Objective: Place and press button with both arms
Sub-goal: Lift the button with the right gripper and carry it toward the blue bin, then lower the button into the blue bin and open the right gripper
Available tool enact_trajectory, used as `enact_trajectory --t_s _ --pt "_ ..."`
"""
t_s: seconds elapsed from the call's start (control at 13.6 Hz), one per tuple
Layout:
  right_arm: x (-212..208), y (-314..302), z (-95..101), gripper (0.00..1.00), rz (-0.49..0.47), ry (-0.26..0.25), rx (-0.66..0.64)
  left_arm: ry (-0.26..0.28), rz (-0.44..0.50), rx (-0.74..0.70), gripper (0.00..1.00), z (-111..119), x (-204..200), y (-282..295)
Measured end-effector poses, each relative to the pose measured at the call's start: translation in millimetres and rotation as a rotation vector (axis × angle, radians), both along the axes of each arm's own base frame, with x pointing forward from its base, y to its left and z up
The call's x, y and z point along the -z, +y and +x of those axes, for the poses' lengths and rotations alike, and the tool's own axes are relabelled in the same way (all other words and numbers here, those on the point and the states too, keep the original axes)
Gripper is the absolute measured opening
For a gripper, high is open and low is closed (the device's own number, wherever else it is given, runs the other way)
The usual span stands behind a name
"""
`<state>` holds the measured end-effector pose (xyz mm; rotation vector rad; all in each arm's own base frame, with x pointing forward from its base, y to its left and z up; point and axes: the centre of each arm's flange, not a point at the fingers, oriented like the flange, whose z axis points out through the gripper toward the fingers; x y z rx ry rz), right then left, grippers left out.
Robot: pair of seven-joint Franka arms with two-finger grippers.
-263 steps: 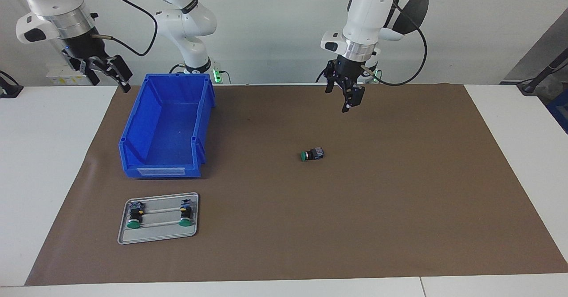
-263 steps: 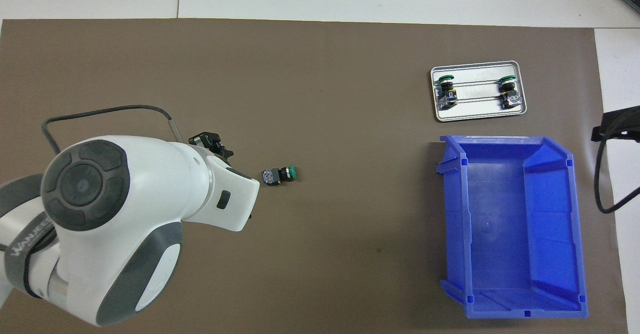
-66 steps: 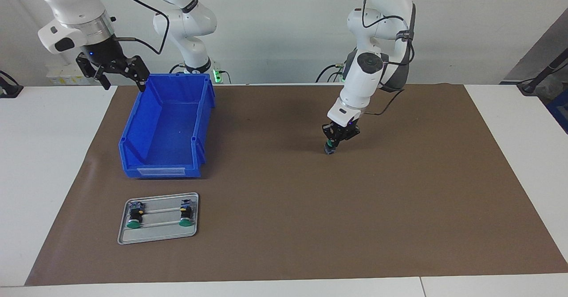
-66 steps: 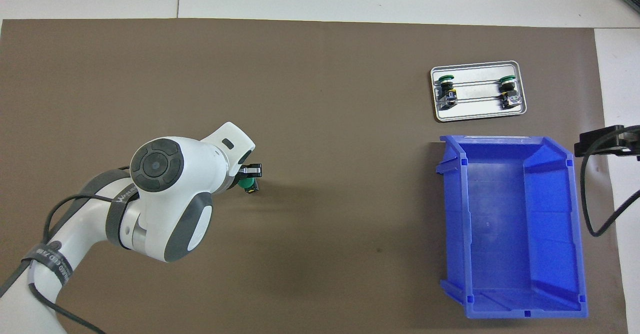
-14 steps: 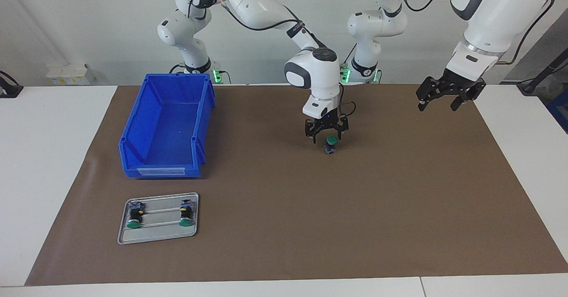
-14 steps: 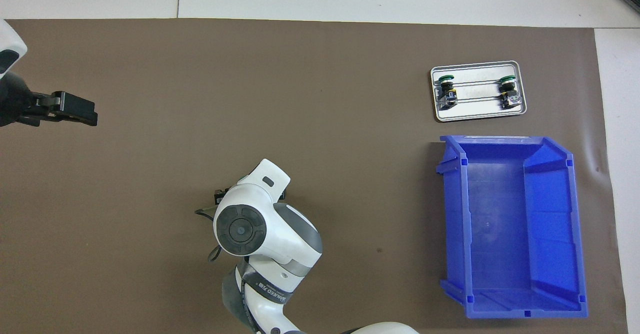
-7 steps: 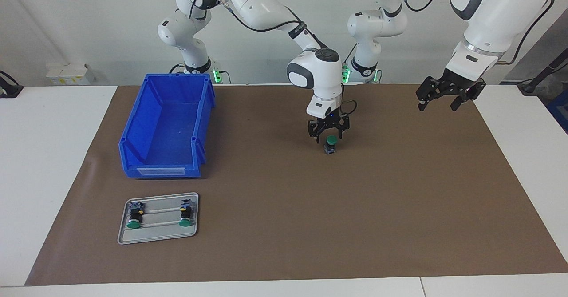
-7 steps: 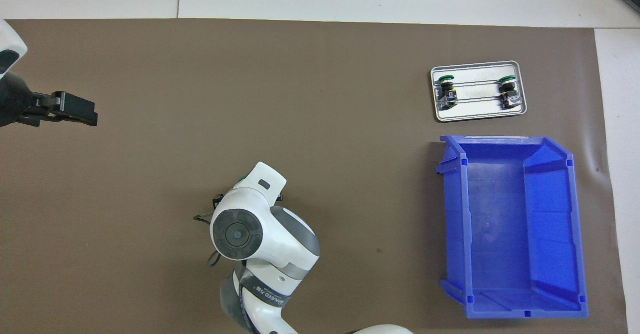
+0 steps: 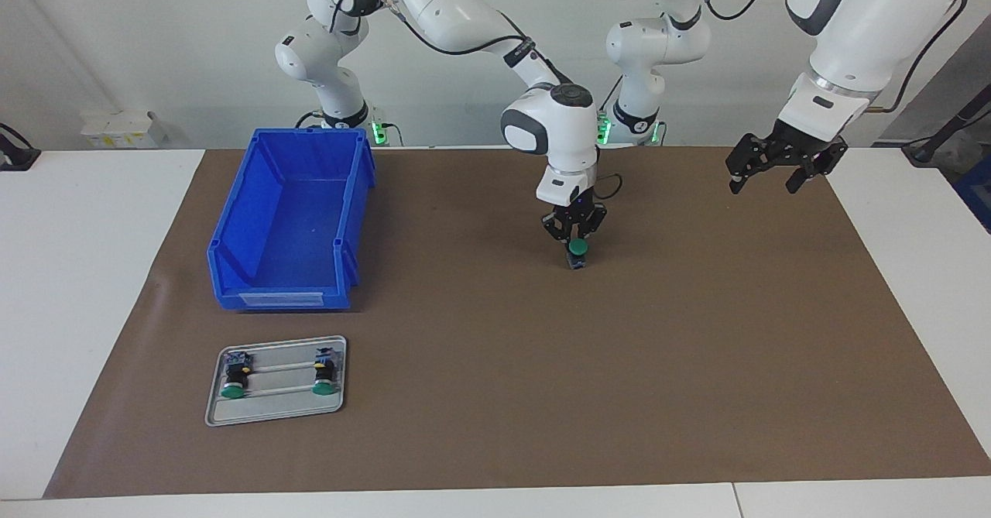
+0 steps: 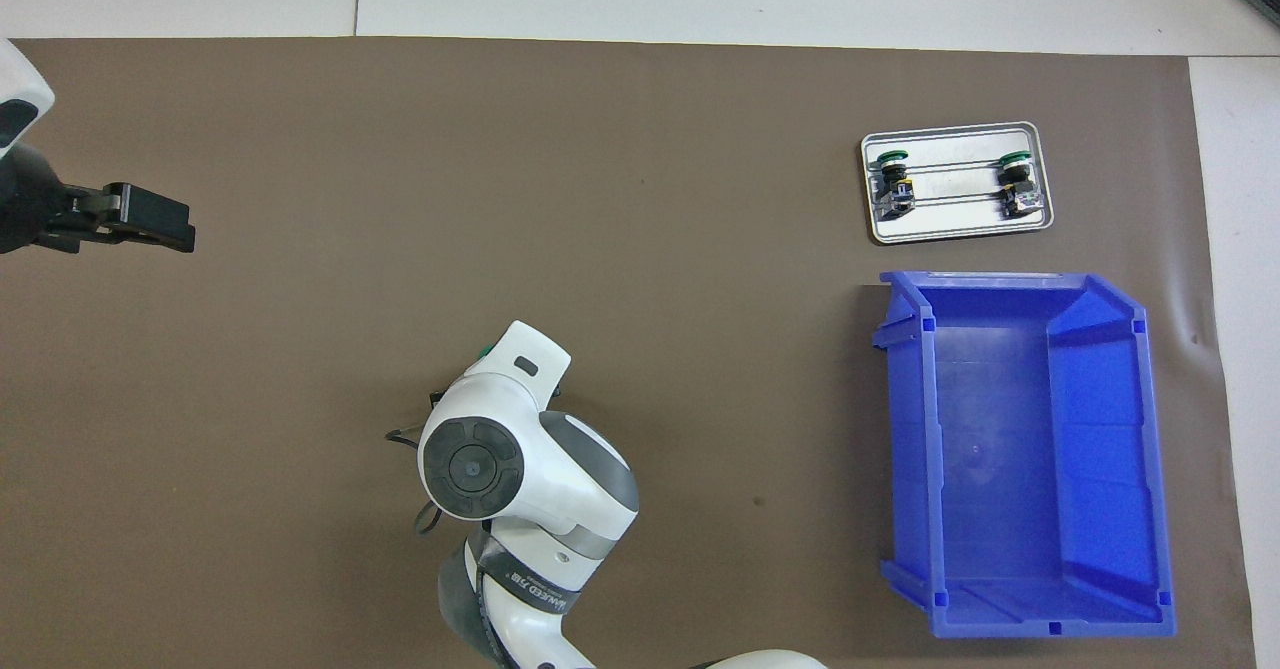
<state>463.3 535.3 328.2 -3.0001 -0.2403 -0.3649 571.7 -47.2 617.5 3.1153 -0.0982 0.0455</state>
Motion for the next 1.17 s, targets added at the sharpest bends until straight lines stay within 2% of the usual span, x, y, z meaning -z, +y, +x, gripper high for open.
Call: enact_trajectory --t_s 0.22,0.37,0.51,0.66,0.73,1.03,1.17 --pt "-24 -15 17.8 0.26 -0.008 -0.008 0.036 0.0 0.0 0.0 1.0 0 0 0" --pt "-72 -48 40.5 0.26 0.002 -0.028 0.084 0.0 0.0 0.0 1.0 0 0 0" --pt "-111 -77 51.9 0.26 0.004 -0.033 0.101 0.0 0.0 0.0 1.0 0 0 0" --pt "-130 -102 59.9 0.26 -0.045 -0.044 0.094 0.0 0.0 0.0 1.0 0 0 0" --pt "-138 -124 71.7 0.26 -0.073 -0.049 0.088 0.0 0.0 0.0 1.0 0 0 0" --pt "-189 -280 130.1 0.26 -0.133 -0.05 0.099 0.0 0.0 0.0 1.0 0 0 0" --pt "-201 -380 135.8 0.26 -0.173 -0.025 0.075 0.0 0.0 0.0 1.0 0 0 0"
